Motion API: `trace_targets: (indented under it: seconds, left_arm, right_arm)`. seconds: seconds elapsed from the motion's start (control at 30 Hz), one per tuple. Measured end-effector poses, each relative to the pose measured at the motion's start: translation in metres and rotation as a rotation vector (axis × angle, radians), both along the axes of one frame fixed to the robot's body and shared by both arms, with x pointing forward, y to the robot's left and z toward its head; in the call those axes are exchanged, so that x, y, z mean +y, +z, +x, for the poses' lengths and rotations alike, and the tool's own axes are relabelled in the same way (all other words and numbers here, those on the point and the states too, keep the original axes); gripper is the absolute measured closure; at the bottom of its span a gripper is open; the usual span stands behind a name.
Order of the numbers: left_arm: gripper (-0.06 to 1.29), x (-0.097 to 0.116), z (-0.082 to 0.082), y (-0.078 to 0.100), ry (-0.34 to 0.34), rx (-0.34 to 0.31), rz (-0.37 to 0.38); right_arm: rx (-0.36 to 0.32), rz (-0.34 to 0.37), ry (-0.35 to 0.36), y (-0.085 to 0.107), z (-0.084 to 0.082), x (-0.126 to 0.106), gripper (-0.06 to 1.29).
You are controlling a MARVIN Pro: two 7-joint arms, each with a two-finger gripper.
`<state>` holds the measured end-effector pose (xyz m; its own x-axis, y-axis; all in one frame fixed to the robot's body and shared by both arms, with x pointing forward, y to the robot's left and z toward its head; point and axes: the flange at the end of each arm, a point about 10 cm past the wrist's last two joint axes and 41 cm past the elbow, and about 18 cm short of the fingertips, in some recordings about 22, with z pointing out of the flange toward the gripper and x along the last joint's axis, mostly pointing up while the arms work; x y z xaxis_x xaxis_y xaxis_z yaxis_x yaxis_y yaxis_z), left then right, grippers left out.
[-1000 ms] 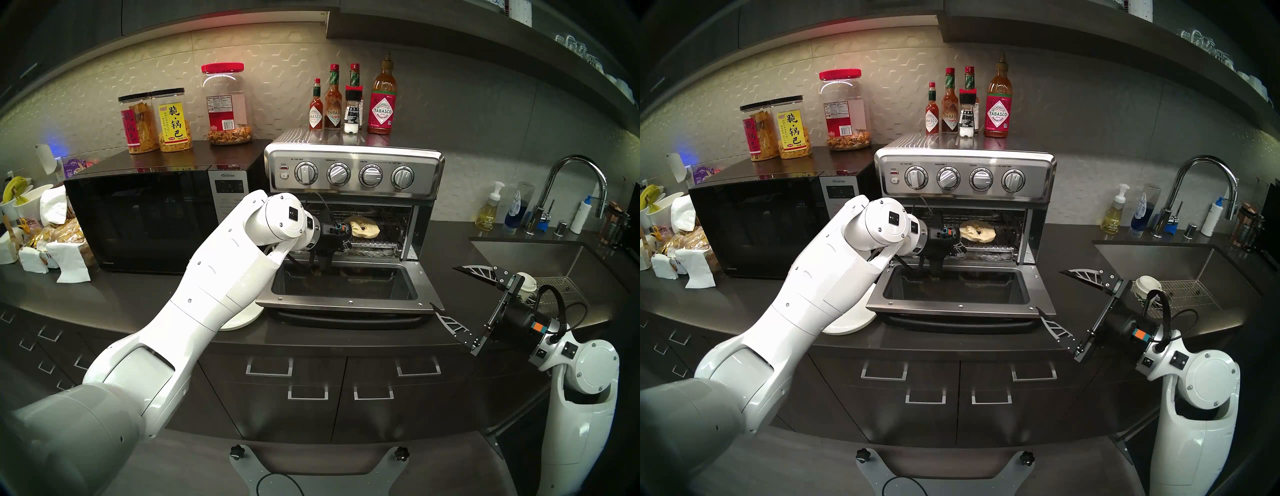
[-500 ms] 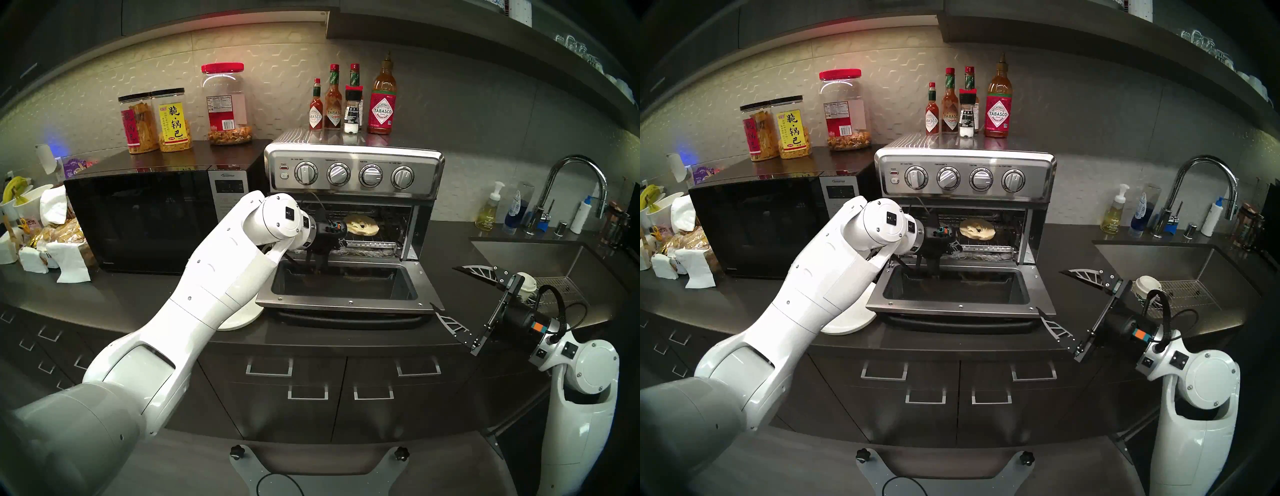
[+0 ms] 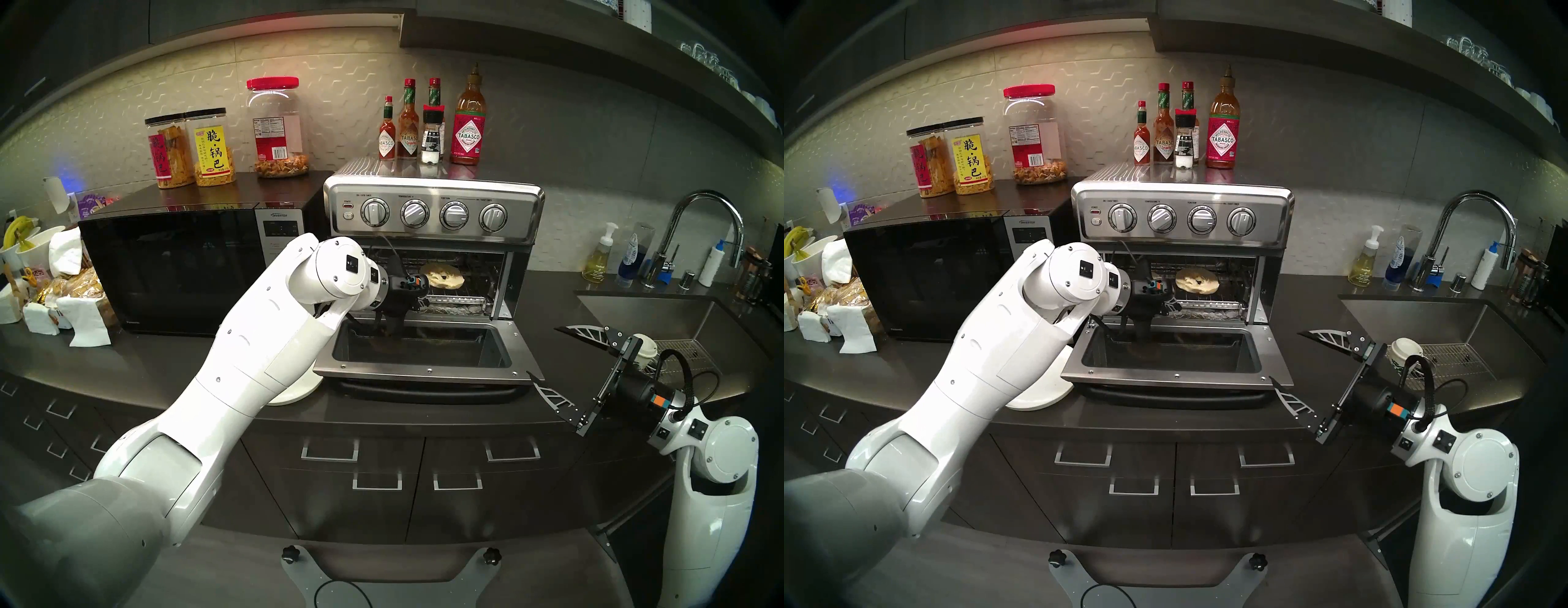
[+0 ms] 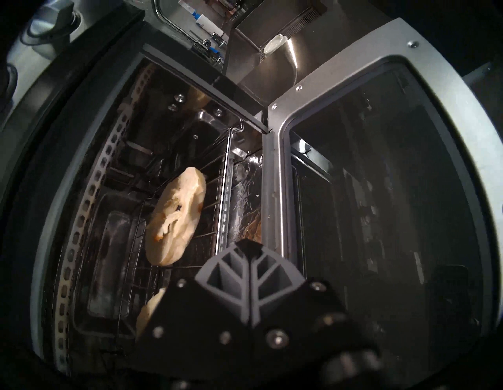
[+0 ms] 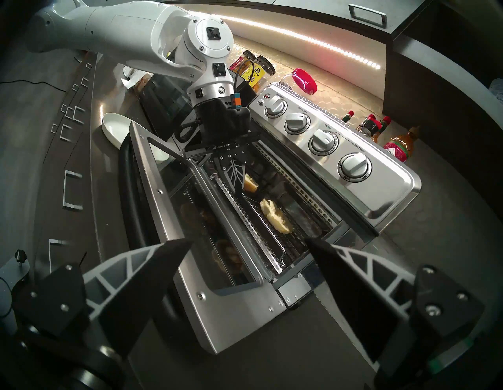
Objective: Open the oven and place the bagel inside on the rack
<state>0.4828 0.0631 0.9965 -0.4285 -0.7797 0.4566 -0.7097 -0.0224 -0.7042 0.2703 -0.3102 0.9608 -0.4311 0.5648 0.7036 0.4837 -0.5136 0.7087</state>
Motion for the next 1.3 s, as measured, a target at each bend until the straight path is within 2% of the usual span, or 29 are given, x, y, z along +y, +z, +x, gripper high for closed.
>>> trace_targets:
  seconds: [0.77,1.3]
  left_arm:
    - [1.25,0.011,-0.066,0.022,-0.062,-0.068,-0.056]
    - [1.25,0.037,-0.114,0.027,-0.017,-0.130,-0.085]
  right_arm:
    - [0.000,0.000,0.000,0.000,0.000,0.000,0.02]
    - [0.000,0.000,0.000,0.000,0.000,0.000,0.02]
